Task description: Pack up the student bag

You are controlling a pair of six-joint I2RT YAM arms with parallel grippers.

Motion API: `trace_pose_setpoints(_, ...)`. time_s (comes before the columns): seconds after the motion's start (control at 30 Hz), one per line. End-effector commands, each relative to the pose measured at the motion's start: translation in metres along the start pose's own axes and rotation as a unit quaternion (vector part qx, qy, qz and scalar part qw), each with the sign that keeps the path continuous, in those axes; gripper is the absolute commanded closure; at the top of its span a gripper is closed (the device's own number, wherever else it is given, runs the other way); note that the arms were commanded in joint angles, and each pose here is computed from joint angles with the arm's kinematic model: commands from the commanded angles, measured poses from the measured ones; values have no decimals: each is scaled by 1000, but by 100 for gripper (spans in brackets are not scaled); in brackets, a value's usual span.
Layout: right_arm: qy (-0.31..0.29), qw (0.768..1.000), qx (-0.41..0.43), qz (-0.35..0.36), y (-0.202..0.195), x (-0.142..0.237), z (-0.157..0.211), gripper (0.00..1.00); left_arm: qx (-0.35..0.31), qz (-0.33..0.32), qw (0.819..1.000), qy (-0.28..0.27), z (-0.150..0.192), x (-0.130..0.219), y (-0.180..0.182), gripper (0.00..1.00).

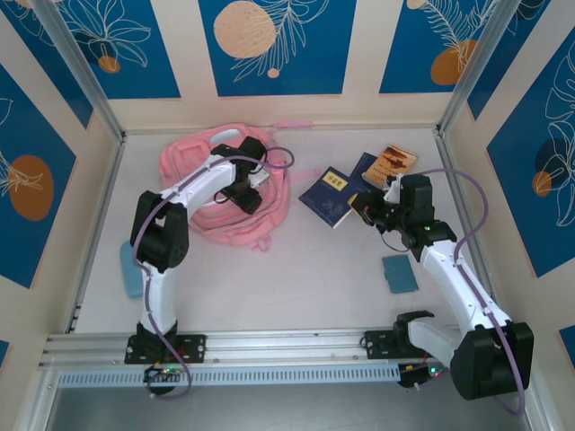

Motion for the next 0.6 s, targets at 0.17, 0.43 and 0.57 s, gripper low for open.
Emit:
trace_pose_setpoints(0.17,-1,1000,5,-12,7,3,5,100,-28,-33,999,28,-3,-9,10,45)
trace_pose_setpoints(0.43,-4,1000,4,-2,5,3,6,100,-9,-75,997,-24,-16,24,7,85)
trace_pose_setpoints(0.57,-8,1000,8,3,6,6,7,100,7,-76,994,-73,-21,57,9,96)
Point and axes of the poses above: each hand's point on the last joint's axis, 136 mm out from that joint toward the fingers, its own x axis back along the fingers, its own y axis along the line the jaws close on, z = x × y, the point moved 4 cm from there along x, back along the fingers, and after that the axes turned 8 degrees about x, right-handed, at the moved point
